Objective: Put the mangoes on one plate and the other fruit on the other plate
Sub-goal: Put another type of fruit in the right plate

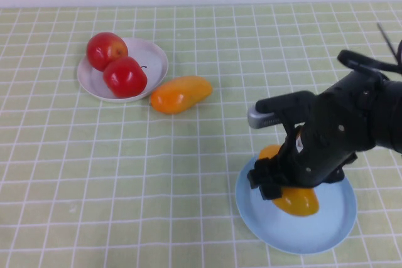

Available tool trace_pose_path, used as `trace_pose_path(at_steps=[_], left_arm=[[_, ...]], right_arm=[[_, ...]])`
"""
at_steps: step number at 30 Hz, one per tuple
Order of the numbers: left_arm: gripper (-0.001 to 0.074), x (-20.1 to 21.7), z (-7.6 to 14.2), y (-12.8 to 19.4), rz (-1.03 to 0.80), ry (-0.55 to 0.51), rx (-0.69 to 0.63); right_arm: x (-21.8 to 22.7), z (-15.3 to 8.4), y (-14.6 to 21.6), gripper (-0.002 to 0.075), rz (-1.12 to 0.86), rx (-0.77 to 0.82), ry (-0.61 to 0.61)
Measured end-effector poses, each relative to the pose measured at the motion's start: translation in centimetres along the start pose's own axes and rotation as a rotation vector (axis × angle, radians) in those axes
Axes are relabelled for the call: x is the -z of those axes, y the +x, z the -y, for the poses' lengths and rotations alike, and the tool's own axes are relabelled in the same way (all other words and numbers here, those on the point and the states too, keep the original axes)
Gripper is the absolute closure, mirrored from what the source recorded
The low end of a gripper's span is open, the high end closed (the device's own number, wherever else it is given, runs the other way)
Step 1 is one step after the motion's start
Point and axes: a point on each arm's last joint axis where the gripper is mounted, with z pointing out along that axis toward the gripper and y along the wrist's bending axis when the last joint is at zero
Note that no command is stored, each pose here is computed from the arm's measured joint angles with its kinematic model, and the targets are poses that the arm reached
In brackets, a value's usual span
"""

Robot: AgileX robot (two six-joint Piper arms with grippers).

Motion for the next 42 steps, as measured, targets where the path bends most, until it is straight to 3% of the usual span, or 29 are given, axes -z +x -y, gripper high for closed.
trace_pose_path(at_steps=[4, 10, 16, 23, 28, 35, 38, 42], left_arm=[[0.0736, 0.0, 0.0, 0.0, 0.000, 0.000, 0.000], [0.0736, 0.0, 0.0, 0.0, 0.000, 0.000, 0.000], [0.0736, 0.0, 0.0, 0.0, 0.000, 0.000, 0.000], [0.0736, 0.0, 0.0, 0.0, 0.000, 0.000, 0.000], [0.0736, 0.0, 0.0, 0.0, 0.000, 0.000, 0.000], [0.0736, 0.0, 0.0, 0.0, 0.000, 0.000, 0.000], [0.0736, 0.0, 0.0, 0.0, 0.000, 0.000, 0.000], [0.0736, 0.0, 0.0, 0.0, 0.000, 0.000, 0.000]], right_arm=[[-1.1, -0.3, 0.1, 0.0160, -0.025, -0.023, -0.018], [-1.6, -0.4, 0.2, 0.0050, -0.044, -0.037, -0.025], [-0.4, -0.3, -0.2, 0.0036, -0.096, -0.009, 0.018], [2.5, -1.3, -3.9, 0.0036, 0.096, 0.112, -0.028], [2.8, -2.8, -7.7, 0.0038, 0.345, 0.366, -0.065], [-0.3, -4.0, -11.8, 0.0038, 0.559, 0.937, 0.062], [-1.7, -3.5, -13.2, 0.0040, 0.582, 1.094, 0.124], [-3.6, -3.1, -14.6, 0.0041, 0.570, 1.164, 0.136]])
